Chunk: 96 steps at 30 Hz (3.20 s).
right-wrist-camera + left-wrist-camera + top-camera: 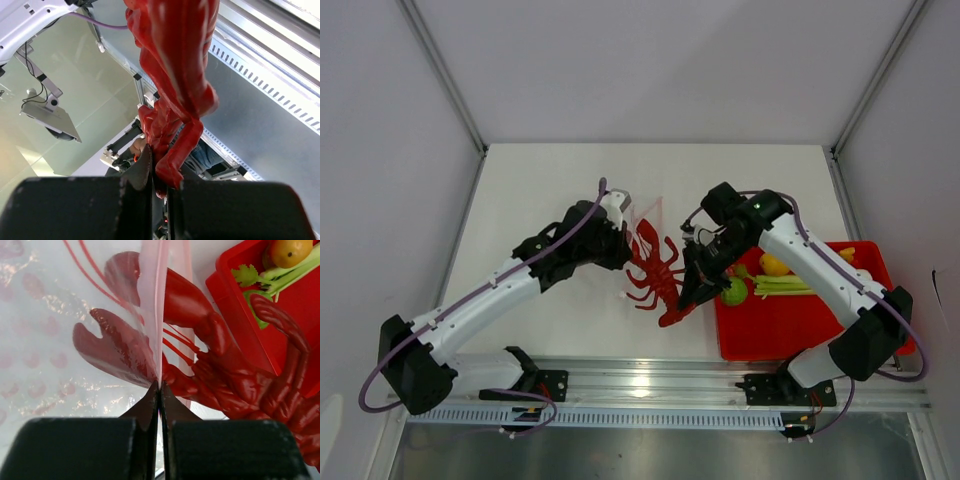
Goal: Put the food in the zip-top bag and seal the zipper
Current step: Place the fake lobster in the zipper food storage bag.
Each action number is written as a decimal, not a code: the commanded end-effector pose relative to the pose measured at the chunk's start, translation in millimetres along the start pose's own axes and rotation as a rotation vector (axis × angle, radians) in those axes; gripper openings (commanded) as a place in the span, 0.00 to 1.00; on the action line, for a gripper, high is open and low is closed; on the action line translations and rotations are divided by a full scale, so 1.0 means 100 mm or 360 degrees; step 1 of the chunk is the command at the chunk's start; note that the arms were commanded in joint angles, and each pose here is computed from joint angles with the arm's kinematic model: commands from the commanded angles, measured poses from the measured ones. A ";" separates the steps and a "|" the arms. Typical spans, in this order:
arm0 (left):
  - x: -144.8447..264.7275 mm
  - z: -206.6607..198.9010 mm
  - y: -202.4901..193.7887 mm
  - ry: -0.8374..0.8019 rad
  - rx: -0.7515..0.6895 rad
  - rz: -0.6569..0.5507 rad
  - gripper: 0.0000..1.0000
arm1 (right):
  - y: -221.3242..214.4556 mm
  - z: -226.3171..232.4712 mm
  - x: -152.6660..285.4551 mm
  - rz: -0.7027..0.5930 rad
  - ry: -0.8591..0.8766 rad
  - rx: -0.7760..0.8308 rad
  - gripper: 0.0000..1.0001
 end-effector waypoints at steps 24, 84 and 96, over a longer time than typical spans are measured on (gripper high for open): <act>-0.04 -0.06 0.04 0.0114 -0.0073 -0.0092 0.01 | -0.13 -0.19 0.08 0.0024 -0.0279 0.0050 0.00; 0.05 -0.65 0.07 -0.0036 0.0100 -0.0068 0.01 | 0.08 -0.25 0.01 0.0034 -0.0370 0.0063 0.00; 0.08 -0.66 0.23 -0.0087 0.0110 -0.0140 0.01 | 0.05 -0.28 0.01 0.0045 -0.0352 0.0055 0.00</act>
Point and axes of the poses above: each gripper's point midway between its finger pads, its own x axis back along the fingers, its own z axis along the line the jaws close on, y = z × x, the point moved 3 cm from there along x, back along the fingers, and after that the axes turned 3 degrees about x, right-handed, at the moved point
